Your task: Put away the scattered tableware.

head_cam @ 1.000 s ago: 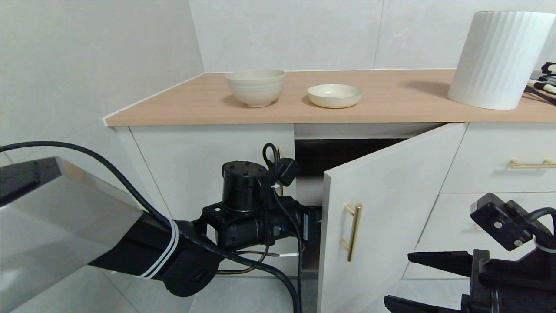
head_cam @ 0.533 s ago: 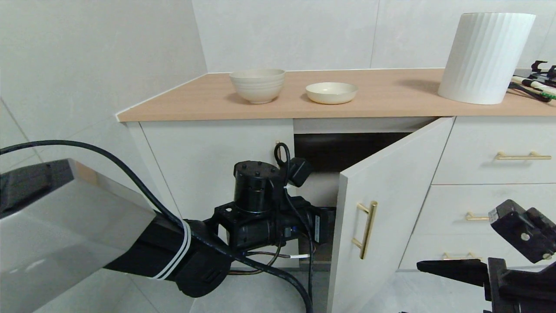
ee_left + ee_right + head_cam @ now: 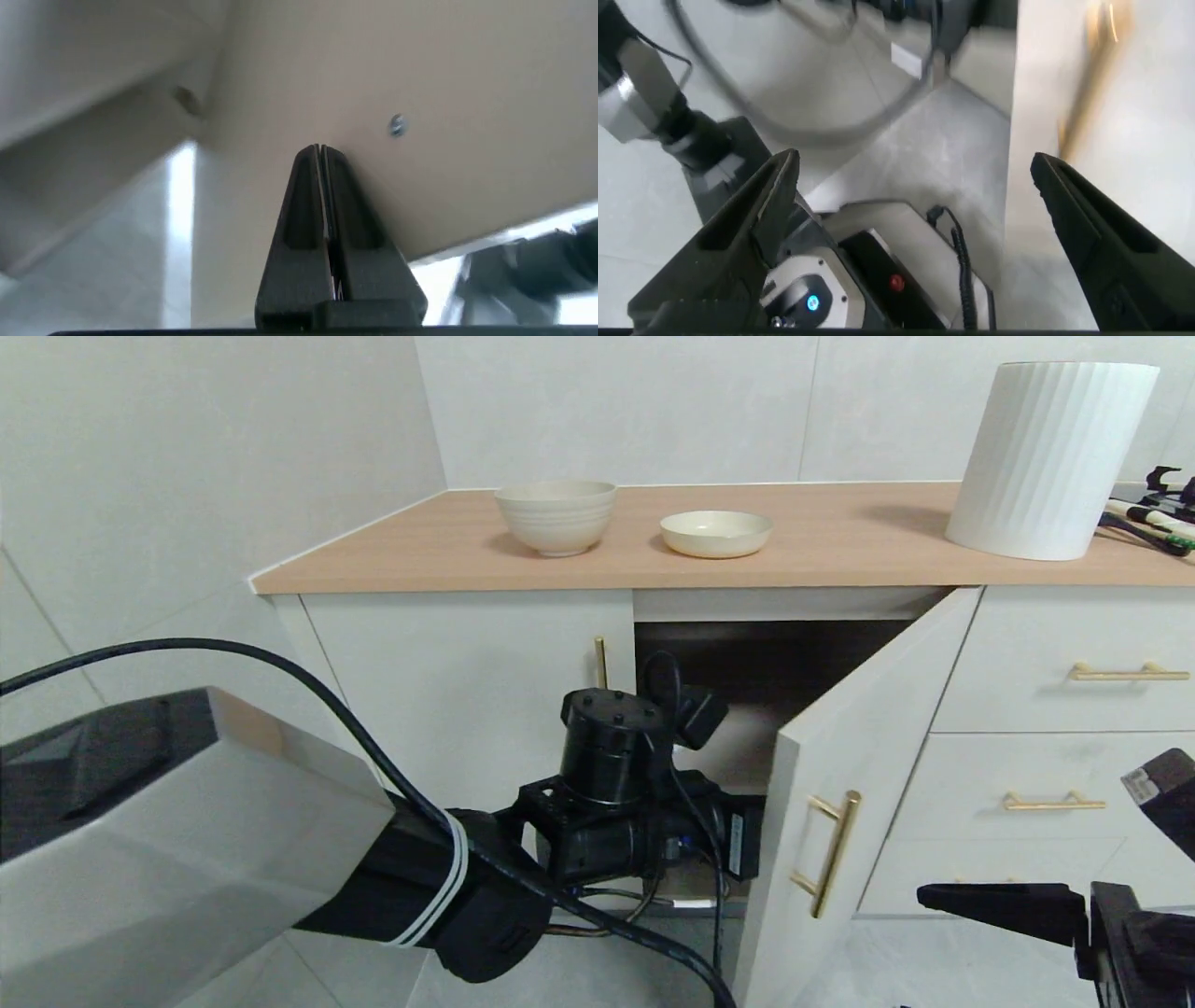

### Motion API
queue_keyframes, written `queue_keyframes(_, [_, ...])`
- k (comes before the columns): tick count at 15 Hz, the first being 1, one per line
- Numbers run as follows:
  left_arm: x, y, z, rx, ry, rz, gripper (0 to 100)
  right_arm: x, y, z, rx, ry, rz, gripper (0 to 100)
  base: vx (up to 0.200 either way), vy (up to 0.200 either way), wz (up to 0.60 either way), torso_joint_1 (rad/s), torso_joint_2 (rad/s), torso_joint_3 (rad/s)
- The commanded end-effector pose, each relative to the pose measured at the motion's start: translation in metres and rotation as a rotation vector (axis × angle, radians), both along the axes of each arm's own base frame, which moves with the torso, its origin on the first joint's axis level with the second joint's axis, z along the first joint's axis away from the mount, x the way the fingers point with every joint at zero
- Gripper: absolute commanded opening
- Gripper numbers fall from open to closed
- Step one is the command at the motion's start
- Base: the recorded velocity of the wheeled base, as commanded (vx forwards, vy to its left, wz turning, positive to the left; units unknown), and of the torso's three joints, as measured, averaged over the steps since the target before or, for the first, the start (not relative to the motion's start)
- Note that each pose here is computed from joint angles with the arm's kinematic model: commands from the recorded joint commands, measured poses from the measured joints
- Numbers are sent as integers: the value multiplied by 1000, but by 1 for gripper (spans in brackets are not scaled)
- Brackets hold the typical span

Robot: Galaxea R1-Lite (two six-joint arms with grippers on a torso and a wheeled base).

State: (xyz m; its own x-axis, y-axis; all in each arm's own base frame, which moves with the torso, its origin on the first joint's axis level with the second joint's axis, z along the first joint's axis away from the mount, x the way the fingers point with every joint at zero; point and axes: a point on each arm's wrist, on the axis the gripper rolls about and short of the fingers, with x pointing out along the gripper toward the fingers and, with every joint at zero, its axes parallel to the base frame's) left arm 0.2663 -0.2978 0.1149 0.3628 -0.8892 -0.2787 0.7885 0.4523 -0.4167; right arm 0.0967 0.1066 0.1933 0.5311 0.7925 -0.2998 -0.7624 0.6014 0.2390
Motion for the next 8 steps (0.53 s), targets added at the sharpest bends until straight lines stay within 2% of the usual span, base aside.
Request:
queue_keyframes(1, [-29, -37, 8, -6, -1, -115, 0, -12, -10, 11, 67, -41, 61, 100, 0, 0, 0, 0, 0, 0])
queue_keyframes(2, [-40, -46, 12, -9, 4, -147, 0, -18, -15, 14, 98, -43, 122, 100, 0, 0, 0, 0, 0, 0])
queue_keyframes(3, [-50, -53, 20, -28, 13, -170, 0, -27, -22, 19, 120, -27, 184, 100, 0, 0, 0, 0, 0, 0])
queue_keyframes(5, [-54, -48, 29, -40, 4, -146, 0, -30, -25, 23, 113, -11, 196, 100, 0, 0, 0, 0, 0, 0])
queue_keyframes(7, [-42, -26, 42, -70, 22, -46, 0, -29, -24, 22, 105, -1, 200, 100, 0, 0, 0, 0, 0, 0])
queue_keyframes(8, [-34, -11, 45, -69, 22, -7, 0, -27, -22, 21, 96, 11, 196, 100, 0, 0, 0, 0, 0, 0])
